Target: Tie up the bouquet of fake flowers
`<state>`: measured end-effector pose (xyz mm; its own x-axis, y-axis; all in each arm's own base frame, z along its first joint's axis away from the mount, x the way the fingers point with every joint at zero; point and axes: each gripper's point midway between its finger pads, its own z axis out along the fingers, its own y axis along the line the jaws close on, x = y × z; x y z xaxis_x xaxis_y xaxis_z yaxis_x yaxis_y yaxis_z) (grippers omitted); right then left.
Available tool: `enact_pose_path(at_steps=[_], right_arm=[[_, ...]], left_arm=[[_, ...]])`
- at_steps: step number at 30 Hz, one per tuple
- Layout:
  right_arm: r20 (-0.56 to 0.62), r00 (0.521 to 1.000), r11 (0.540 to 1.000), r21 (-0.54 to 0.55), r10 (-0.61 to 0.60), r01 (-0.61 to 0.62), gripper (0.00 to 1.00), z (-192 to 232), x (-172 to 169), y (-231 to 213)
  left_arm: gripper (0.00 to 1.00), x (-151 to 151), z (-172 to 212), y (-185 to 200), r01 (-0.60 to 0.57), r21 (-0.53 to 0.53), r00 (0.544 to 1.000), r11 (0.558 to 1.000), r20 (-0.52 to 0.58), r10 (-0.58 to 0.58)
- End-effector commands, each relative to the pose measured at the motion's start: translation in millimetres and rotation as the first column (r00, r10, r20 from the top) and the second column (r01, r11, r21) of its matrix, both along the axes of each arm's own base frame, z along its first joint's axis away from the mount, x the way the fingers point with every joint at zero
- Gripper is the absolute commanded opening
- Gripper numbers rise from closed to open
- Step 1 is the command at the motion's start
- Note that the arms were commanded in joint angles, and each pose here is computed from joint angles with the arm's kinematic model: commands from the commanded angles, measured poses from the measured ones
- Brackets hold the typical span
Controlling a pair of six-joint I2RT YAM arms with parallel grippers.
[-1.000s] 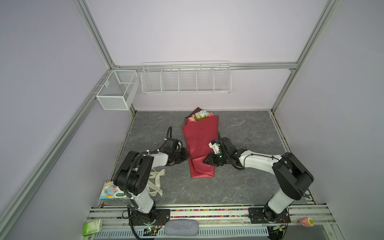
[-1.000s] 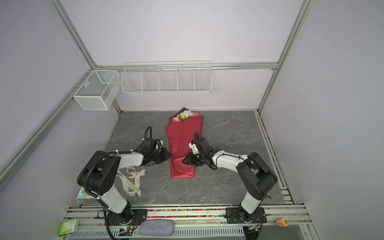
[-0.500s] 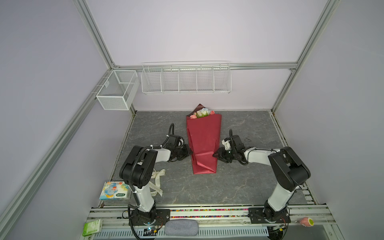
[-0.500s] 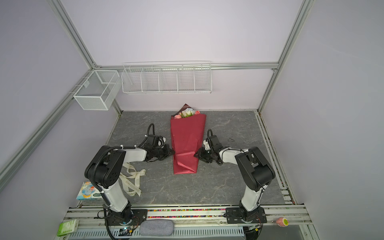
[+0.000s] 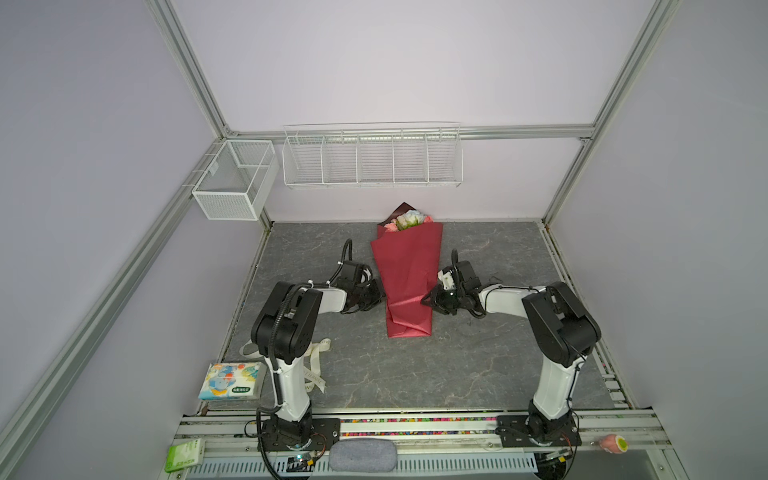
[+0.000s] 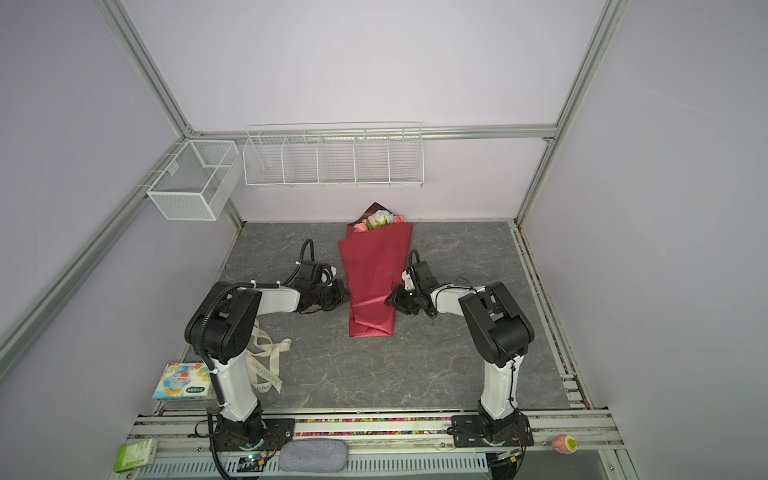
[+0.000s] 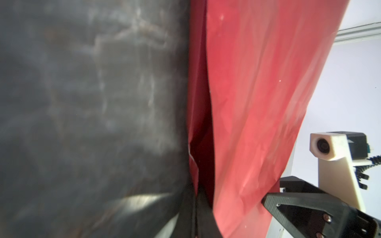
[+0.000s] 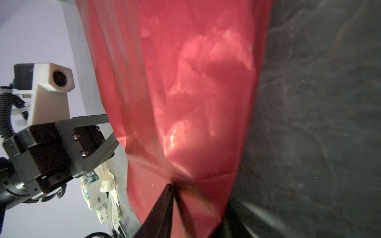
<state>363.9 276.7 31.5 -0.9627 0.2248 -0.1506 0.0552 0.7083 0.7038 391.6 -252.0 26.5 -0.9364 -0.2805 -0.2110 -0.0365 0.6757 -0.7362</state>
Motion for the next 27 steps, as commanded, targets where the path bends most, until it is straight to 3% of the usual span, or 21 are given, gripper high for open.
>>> enact_pose_path(at_steps=[1, 6, 12, 27], right_arm=[[0.015, 1.0, 0.999, -0.037, -0.017, 0.017, 0.35, -2.7, 19.2, -3.9], [0.033, 0.999, 0.998, -0.05, -0.034, 0.035, 0.37, -0.7, 43.6, -9.1], [0.035, 0.999, 0.998, -0.044, -0.032, 0.033, 0.39, 1.4, 52.0, -14.5], [0.106, 0.994, 0.995, -0.094, -0.023, 0.033, 0.56, 47.3, 31.6, -34.3]], left_arm=[[0.05, 20.3, 1.9, -9.7, -0.009, -0.026, 1.0, 1.0, 0.01, 0.009], [0.05, 49.3, 8.5, -19.8, -0.014, -0.031, 0.999, 0.999, 0.032, 0.015], [0.1, 56.3, 13.0, -16.6, -0.029, -0.021, 0.999, 0.999, 0.032, 0.03], [0.38, 15.4, 43.7, 7.4, -0.03, -0.017, 0.997, 0.999, 0.071, 0.031]])
